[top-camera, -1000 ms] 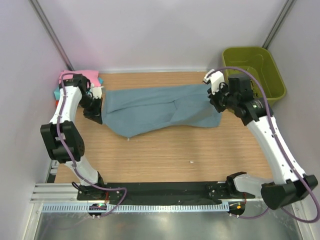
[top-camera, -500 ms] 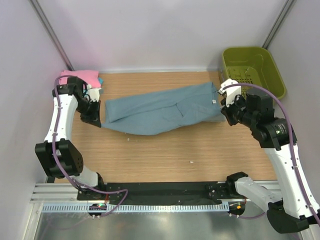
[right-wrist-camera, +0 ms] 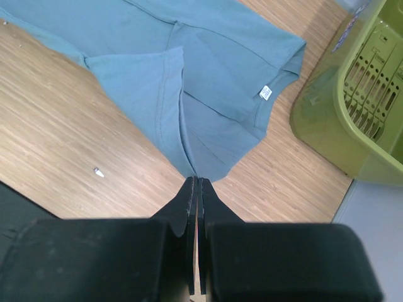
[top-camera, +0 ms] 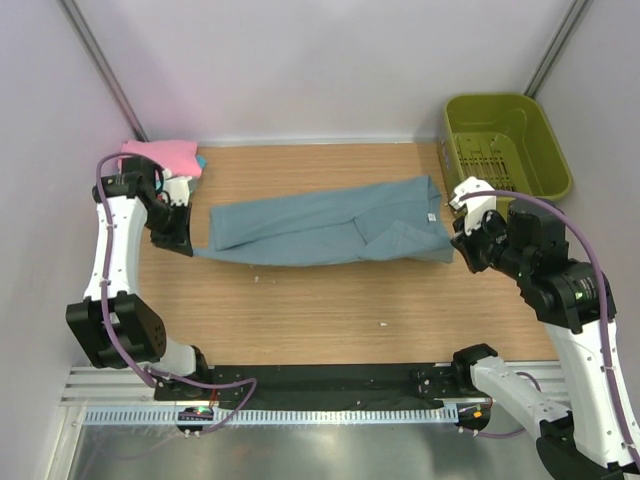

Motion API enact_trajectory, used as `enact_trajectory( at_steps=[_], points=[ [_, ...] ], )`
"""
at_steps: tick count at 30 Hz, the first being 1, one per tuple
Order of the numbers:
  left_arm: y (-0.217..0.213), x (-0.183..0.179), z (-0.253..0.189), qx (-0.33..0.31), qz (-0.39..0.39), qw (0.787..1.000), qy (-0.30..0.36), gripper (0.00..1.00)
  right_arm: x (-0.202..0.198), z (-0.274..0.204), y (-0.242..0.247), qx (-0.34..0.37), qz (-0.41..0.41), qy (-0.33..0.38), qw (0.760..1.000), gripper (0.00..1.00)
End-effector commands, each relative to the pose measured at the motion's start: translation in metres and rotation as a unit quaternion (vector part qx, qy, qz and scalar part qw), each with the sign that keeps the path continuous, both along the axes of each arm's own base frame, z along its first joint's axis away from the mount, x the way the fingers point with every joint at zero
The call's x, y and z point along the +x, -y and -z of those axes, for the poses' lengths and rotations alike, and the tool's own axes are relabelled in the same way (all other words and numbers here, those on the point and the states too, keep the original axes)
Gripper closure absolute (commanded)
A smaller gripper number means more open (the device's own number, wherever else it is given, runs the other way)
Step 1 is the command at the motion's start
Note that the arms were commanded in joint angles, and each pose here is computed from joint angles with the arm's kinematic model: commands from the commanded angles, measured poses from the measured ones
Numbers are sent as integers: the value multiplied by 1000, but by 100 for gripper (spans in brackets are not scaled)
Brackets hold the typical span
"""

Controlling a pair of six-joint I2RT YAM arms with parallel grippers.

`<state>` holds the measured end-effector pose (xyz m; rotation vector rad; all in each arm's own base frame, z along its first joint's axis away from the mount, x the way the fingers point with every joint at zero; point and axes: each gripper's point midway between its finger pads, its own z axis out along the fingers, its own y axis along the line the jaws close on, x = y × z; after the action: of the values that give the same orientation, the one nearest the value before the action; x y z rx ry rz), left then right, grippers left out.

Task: Fold and stack the t-shirts
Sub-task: Fold the tshirt

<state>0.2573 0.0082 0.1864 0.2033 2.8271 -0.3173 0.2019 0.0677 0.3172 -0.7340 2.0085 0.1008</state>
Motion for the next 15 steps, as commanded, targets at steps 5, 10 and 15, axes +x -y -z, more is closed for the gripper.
enact_trajectory(
  at_steps=[5,10,15],
  points=[
    [4,-43,0,-7,11,998,-62,100,-4,-2,-5,6,-19,3,1000,99],
    [0,-26,17,-9,7,997,-82,100,23,17,-11,-16,-33,6,999,99],
    [-7,22,25,-13,3,995,-94,100,89,25,-20,-54,-40,25,997,99]
  ],
)
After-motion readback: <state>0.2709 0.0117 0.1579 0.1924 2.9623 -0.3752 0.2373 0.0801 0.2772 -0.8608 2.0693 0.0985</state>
